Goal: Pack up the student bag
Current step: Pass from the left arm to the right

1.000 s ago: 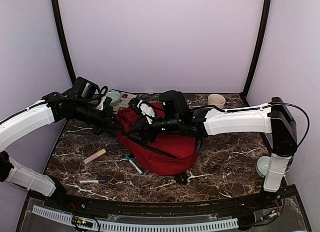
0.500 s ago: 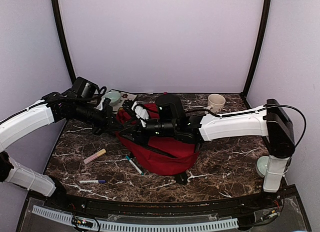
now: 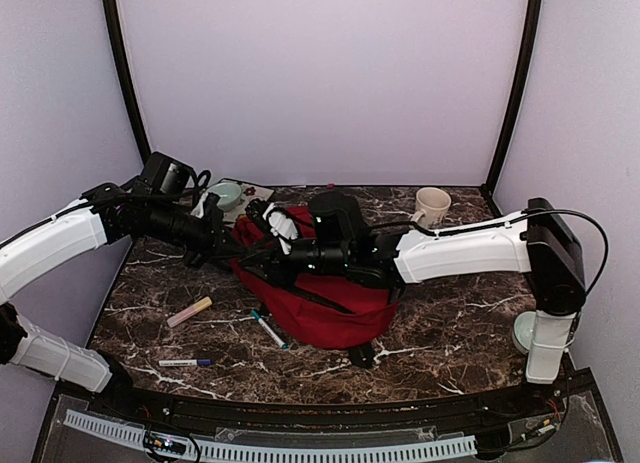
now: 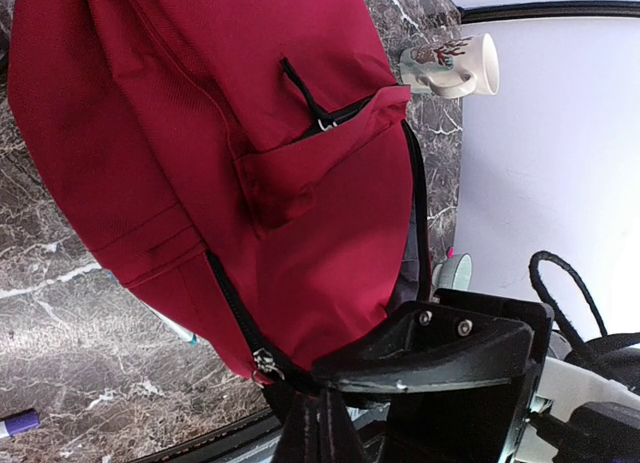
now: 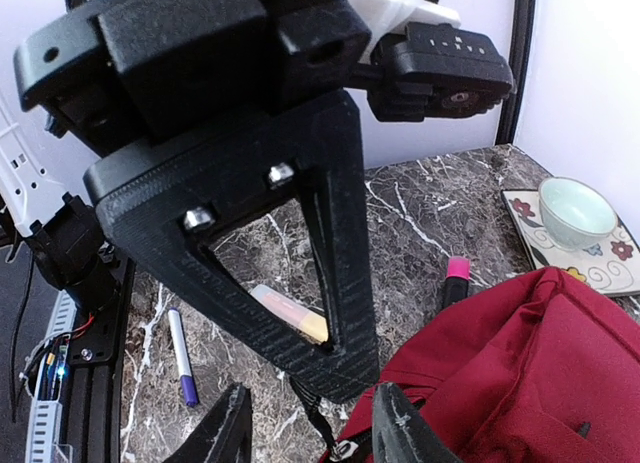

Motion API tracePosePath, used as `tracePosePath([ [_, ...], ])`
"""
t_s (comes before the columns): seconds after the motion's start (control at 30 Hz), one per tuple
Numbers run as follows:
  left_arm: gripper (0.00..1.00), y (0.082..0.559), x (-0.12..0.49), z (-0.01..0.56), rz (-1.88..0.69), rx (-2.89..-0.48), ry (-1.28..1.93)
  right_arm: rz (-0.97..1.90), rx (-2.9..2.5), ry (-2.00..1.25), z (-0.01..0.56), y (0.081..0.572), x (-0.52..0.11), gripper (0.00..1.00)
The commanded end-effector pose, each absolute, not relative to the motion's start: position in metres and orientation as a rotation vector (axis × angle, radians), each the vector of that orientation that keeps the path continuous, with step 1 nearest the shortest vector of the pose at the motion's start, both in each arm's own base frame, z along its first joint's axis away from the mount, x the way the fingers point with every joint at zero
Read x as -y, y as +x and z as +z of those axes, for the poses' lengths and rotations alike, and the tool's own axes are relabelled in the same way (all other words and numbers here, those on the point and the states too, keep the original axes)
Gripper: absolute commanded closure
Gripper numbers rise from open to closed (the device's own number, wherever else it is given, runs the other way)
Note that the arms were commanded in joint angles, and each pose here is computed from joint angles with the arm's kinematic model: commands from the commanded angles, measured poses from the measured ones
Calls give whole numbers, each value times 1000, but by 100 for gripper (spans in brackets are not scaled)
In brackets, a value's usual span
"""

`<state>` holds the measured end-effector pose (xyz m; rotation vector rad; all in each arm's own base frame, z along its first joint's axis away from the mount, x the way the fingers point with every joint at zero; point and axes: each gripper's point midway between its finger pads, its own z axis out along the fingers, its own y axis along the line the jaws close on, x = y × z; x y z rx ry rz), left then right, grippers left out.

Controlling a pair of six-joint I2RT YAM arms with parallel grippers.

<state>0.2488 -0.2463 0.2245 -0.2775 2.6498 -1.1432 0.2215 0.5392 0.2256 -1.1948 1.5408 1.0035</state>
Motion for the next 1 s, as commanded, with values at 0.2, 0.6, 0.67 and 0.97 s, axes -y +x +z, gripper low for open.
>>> tracePosePath([
  [0.2, 100, 254, 252, 263, -1246, -2520, -220, 1014, -1559, -1180, 212, 219, -543, 67],
  [0.6, 100, 256, 254, 261, -1254, -2524, -222, 1020, -1503, -1197, 220, 219, -551, 77],
  [0.67, 100, 256, 255, 260, -1259, -2526, -220, 1028, -1493, -1193, 224, 220, -553, 77],
  [0.97, 100, 256, 256, 257, -1261, -2532, -222, 1038, -1479, -1174, 234, 220, -553, 100],
])
